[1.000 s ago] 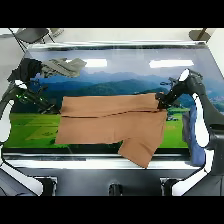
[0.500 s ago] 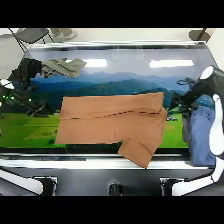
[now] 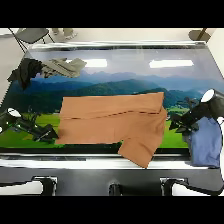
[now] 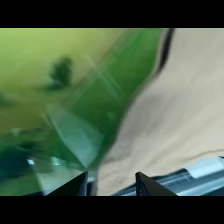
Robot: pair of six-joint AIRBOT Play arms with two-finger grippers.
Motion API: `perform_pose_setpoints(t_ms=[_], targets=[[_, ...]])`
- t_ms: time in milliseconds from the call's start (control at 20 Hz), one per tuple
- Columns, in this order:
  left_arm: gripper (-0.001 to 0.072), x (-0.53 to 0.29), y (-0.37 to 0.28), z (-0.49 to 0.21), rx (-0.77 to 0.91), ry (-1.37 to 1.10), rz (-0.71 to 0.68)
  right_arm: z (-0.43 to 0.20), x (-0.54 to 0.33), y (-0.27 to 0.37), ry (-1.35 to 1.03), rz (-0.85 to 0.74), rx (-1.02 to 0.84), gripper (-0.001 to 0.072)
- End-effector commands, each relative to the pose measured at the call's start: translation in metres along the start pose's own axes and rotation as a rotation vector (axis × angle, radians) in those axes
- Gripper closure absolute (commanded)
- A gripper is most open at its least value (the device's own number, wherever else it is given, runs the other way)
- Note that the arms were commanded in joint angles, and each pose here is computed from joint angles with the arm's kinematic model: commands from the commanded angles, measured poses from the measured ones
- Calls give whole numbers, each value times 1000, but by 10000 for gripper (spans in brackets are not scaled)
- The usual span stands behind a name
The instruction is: Fold the shirts.
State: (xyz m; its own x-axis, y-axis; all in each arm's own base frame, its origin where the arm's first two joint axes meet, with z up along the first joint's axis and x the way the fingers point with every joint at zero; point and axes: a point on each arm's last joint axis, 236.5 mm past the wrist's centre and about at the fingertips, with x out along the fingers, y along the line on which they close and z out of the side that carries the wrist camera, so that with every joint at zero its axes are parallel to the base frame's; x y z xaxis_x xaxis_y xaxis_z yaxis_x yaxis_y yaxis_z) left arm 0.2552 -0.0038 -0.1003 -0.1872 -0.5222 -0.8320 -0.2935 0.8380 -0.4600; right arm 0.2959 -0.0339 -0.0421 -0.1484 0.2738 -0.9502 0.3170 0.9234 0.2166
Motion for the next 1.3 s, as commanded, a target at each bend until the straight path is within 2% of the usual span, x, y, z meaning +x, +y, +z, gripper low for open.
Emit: perform_pose_setpoints(t_ms=[0, 50, 150, 200, 300, 500, 700, 850, 1000, 1050, 1100, 1150, 1250], targets=[[349, 15, 3, -2, -13, -30, -5, -14, 10, -3, 17, 1, -16, 344], [427, 15, -1, 0, -19, -40, -26, -14, 10, -2, 16, 2, -16, 344], [516, 16, -9, 3, -29, -52, -60, -17, 10, -2, 11, 4, -16, 341], [598, 18, -10, 1, -33, -45, -65, -22, 13, -2, 1, 6, -16, 337], [678, 23, -9, -7, -31, -23, -70, -40, 25, -1, -16, 20, -10, 321], [678, 24, -8, -9, -19, -18, -71, -85, 70, 22, 21, 164, -58, 321], [678, 24, -10, -13, -18, 1, -77, -82, 93, 33, -24, 236, -4, 317], [678, 24, -10, -15, -10, 7, -79, -77, 100, 40, -59, 275, 38, 265], [678, 24, -10, -15, -10, 7, -79, -78, 106, 49, -67, 330, 88, 274], [678, 24, -11, -15, -11, 7, -80, -78, 107, 51, -69, 337, 96, 393], [678, 24, -11, -16, -11, 14, -82, -78, 107, 51, -68, 338, 97, 585], [678, 24, -11, -17, -10, 18, -84, -79, 106, 52, -65, 342, 95, 664], [678, 23, -13, -18, 5, 21, -86, -82, 99, 56, -51, 353, 29, 665]])
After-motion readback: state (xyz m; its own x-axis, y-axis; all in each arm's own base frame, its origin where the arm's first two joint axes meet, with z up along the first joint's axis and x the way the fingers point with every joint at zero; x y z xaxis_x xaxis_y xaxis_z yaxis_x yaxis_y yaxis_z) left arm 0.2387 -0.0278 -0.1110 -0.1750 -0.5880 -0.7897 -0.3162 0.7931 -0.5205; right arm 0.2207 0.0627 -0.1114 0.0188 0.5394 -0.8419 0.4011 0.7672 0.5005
